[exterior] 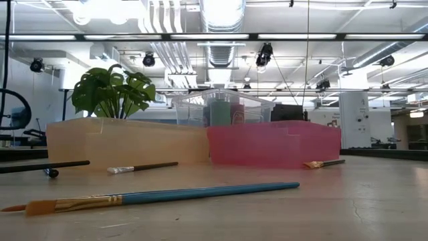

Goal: Pick & Place Paint Supplies
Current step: Put the bottom black lash brush into the yellow bin

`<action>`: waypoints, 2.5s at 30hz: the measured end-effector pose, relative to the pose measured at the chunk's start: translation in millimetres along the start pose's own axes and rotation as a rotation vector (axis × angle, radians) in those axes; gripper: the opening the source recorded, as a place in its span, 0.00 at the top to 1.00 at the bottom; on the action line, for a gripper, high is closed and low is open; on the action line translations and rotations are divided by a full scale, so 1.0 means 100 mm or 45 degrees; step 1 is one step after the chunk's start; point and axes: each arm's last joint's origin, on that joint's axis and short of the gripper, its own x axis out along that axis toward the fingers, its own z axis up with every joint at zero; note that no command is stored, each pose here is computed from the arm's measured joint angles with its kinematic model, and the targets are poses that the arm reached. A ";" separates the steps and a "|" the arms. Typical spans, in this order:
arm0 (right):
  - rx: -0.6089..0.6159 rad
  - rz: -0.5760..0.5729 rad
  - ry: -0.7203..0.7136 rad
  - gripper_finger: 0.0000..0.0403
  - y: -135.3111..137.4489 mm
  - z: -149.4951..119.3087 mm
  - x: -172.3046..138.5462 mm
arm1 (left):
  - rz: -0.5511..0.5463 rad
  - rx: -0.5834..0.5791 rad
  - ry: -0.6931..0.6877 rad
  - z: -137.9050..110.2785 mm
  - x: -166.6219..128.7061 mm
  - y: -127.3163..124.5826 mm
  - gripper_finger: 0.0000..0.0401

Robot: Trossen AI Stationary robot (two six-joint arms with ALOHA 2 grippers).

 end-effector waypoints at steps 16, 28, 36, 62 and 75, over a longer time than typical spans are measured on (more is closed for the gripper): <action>-0.006 0.004 -0.006 0.08 0.00 0.00 0.00 | 0.290 -0.045 0.119 -0.44 0.98 0.18 0.75; 0.008 0.002 -0.004 0.08 0.00 0.00 0.00 | 0.336 -0.238 0.163 -0.62 1.16 0.45 0.75; 0.008 0.000 -0.001 0.08 0.00 -0.01 0.01 | 0.339 -0.234 0.173 -0.65 1.19 0.46 0.75; 0.010 0.018 0.016 0.08 0.03 -0.05 0.00 | 0.315 -0.334 0.182 -0.76 1.31 0.62 0.89; 0.012 0.021 0.012 0.08 0.03 -0.05 0.00 | 0.015 -0.222 0.152 -0.69 1.34 0.39 0.99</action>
